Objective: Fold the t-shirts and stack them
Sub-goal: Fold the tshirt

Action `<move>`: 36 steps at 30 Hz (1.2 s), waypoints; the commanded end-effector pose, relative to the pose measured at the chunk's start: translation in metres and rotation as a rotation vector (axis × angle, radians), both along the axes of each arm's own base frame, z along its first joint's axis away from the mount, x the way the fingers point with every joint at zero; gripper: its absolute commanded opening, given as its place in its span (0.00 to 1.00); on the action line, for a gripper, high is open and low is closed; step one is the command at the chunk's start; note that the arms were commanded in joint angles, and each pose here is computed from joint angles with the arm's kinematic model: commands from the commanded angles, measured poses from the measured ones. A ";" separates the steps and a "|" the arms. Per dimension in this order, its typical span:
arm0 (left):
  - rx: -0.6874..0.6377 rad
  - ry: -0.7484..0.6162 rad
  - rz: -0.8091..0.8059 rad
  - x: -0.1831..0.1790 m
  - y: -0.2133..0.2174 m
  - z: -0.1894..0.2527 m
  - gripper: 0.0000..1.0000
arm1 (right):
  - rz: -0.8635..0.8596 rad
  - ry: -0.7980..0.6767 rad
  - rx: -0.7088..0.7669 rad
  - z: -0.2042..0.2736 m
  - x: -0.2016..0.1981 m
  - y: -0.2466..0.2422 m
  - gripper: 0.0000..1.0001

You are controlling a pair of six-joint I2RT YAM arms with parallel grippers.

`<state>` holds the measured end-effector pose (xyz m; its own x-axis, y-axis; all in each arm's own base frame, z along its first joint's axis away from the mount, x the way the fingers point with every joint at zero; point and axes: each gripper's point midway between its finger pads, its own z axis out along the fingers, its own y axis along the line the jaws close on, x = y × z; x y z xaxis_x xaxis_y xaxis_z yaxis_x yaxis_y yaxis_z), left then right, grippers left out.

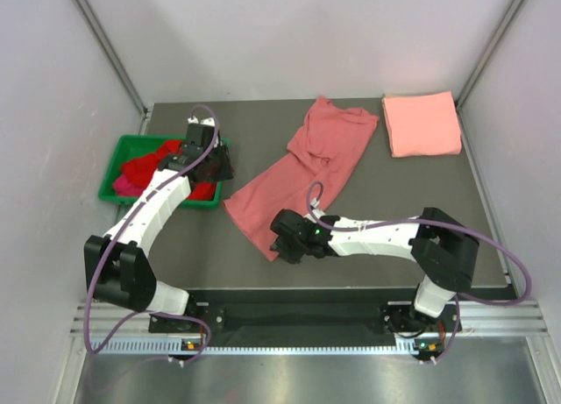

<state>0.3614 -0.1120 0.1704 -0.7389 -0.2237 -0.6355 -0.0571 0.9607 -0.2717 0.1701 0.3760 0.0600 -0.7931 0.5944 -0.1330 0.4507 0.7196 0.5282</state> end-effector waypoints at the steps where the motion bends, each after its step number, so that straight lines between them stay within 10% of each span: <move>1: -0.018 -0.077 0.001 0.006 -0.001 0.020 0.36 | -0.013 -0.031 0.042 0.002 0.006 0.017 0.34; 36: 0.022 -0.098 0.029 0.009 0.009 0.027 0.36 | -0.035 0.036 -0.072 -0.042 -0.007 0.015 0.30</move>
<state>0.3629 -0.1063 0.1715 -0.7277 -0.2227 -0.6488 -0.0733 0.9657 -0.2492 0.1637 0.3881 0.0220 -0.7751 0.6214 -0.1143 0.5081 0.7205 0.4719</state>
